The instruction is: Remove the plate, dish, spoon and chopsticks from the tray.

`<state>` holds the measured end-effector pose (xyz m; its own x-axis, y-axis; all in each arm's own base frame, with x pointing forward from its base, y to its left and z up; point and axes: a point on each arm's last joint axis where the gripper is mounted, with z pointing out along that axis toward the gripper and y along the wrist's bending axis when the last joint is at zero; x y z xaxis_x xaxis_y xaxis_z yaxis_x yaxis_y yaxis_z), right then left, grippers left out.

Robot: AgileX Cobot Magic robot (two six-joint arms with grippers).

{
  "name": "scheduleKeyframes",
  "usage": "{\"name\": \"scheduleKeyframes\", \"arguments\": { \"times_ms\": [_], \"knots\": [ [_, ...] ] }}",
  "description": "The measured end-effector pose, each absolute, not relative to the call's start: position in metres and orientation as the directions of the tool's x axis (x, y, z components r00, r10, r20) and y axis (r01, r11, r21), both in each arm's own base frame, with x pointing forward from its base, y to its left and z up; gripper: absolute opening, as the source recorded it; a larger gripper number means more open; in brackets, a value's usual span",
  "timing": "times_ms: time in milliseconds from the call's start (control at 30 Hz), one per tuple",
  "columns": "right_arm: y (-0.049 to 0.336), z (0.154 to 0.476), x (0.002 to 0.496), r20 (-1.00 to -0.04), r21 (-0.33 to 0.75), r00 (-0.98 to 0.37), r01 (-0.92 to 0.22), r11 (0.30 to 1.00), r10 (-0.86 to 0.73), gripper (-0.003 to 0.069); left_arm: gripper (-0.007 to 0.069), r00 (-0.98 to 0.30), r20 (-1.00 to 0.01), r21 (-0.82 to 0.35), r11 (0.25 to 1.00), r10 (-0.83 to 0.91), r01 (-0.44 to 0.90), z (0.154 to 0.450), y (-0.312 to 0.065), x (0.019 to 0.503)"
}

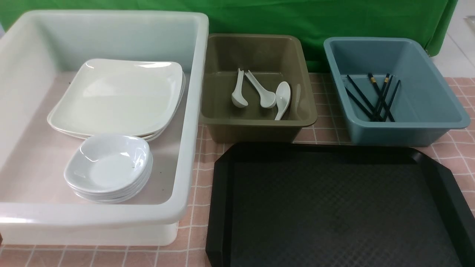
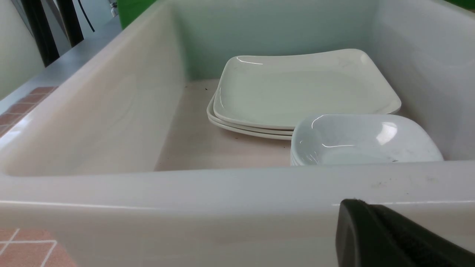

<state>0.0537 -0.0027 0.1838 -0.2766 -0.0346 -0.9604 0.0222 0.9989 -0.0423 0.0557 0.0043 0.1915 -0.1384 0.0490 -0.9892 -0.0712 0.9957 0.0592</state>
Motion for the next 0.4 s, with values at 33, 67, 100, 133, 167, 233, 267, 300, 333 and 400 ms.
{"name": "scheduleKeyframes", "arguments": {
  "times_ms": [33,67,100,133,167,233,267,300,333,400],
  "knots": [
    [-0.0027,0.1838,0.0537,-0.960,-0.042,-0.277,0.022,0.999,-0.035,0.0242,0.0005,-0.138,-0.989,0.059,0.996,0.049,-0.071,0.1915,0.0043,0.0557],
    [-0.0027,0.1838,0.0537,-0.960,-0.042,-0.277,0.022,0.999,-0.035,0.0242,0.0005,-0.138,-0.989,0.059,0.996,0.049,-0.071,0.1915,0.0043,0.0557],
    [-0.0027,0.1838,0.0537,-0.960,-0.042,-0.277,0.022,0.999,-0.035,0.0242,0.0005,-0.138,-0.989,0.059,0.996,0.049,-0.071,0.1915,0.0043,0.0557],
    [-0.0027,0.1838,0.0537,-0.960,-0.042,-0.277,0.022,0.999,-0.035,0.0242,0.0005,-0.138,-0.989,0.059,0.996,0.049,-0.071,0.1915,0.0043,0.0557],
    [-0.0027,0.1838,0.0537,-0.960,-0.044,-0.277,0.022,0.999,-0.036,0.0242,0.0005,-0.138,-0.989,0.059,0.996,0.049,-0.071,0.1915,0.0043,0.0557],
    [-0.0027,0.1838,0.0537,-0.960,-0.044,-0.277,0.022,0.999,-0.036,0.0242,0.0005,-0.138,-0.989,0.059,0.996,0.049,-0.071,0.1915,0.0043,0.0557],
    [-0.0027,0.1838,0.0537,-0.960,-0.044,-0.277,0.022,0.999,-0.036,0.0242,0.0005,-0.138,-0.989,0.059,0.996,0.049,-0.071,0.1915,0.0043,0.0557],
    [-0.0027,0.1838,0.0537,-0.960,-0.044,-0.277,0.022,0.999,-0.036,0.0242,0.0005,-0.138,-0.989,0.059,0.996,0.049,-0.071,0.1915,0.0043,0.0557],
    [-0.0027,0.1838,0.0537,-0.960,-0.044,-0.277,0.022,0.999,-0.036,0.0242,0.0005,-0.138,-0.989,0.059,0.996,0.049,-0.071,0.1915,0.0043,0.0557],
    [-0.0027,0.1838,0.0537,-0.960,-0.044,-0.277,0.022,0.999,-0.036,0.0242,0.0005,-0.138,-0.989,0.059,0.996,0.049,-0.071,0.1915,0.0043,0.0557]
  ]
}}
